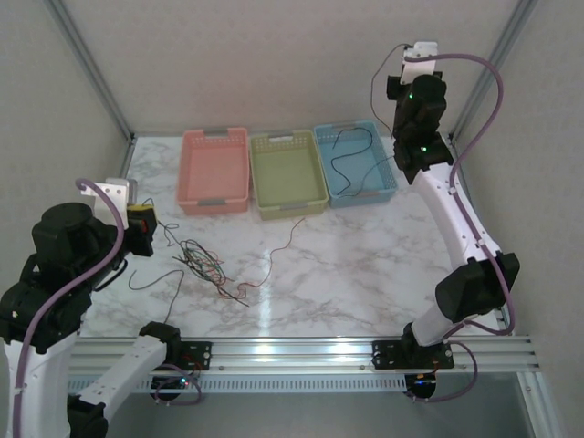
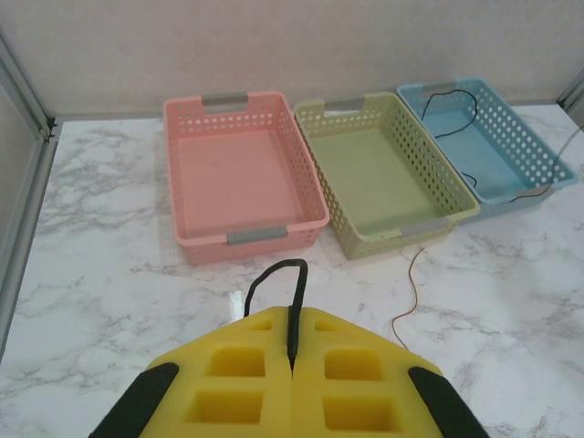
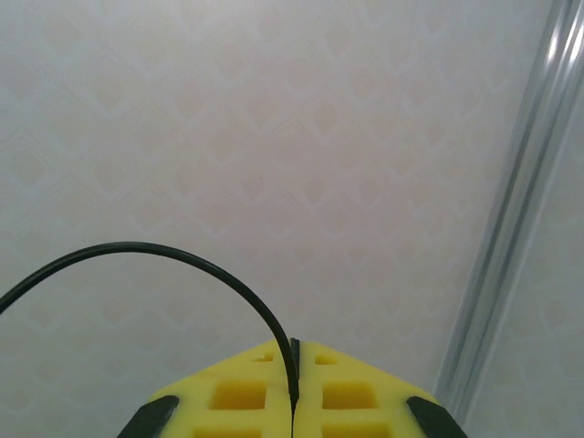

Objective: Untangle the cables

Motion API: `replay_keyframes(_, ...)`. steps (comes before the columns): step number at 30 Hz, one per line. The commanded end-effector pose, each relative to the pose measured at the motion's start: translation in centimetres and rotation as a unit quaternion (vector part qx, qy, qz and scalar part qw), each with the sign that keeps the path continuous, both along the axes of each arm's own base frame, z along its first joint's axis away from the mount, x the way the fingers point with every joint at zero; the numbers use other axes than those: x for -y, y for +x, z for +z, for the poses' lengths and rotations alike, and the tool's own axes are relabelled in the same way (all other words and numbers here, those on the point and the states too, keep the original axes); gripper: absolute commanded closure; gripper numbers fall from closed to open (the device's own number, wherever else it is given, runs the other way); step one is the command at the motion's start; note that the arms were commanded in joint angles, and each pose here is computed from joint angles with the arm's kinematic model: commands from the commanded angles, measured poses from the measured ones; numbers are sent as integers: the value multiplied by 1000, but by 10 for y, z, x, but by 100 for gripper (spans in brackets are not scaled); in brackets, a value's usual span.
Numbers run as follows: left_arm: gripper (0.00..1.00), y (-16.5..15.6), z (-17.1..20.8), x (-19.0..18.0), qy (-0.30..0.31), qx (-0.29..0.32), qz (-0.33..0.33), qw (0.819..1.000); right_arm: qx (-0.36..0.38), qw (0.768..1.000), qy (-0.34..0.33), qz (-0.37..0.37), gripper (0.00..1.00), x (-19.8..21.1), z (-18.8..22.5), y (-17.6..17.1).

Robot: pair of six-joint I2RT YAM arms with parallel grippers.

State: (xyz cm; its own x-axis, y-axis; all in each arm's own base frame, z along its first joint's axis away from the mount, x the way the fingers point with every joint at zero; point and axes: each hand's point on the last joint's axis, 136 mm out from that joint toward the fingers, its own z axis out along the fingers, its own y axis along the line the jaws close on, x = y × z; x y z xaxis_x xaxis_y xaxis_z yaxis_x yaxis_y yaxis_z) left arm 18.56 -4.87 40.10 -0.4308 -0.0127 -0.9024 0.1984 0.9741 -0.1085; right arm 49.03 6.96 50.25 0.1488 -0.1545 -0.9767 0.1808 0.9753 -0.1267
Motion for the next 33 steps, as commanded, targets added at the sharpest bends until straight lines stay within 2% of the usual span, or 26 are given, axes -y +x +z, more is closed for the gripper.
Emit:
replay_keyframes(1,100,-1,4,4,0,16,-14,1000,28,998,29,42,100,-15,17,3)
replay_keyframes(10,100,0,4,5,3,15,-18,1000,-4,999,47,-28,100,-10,21,61)
replay_keyframes(18,100,0,1,5,11,12,-17,1000,20,997,70,-13,100,-20,33,83)
replay_keyframes(25,100,0,-1,5,11,11,-17,1000,-52,997,53,-26,100,-30,-33,115)
replay_keyframes(33,100,0,0,5,15,11,-18,1000,-127,991,26,-22,100,-41,-90,128)
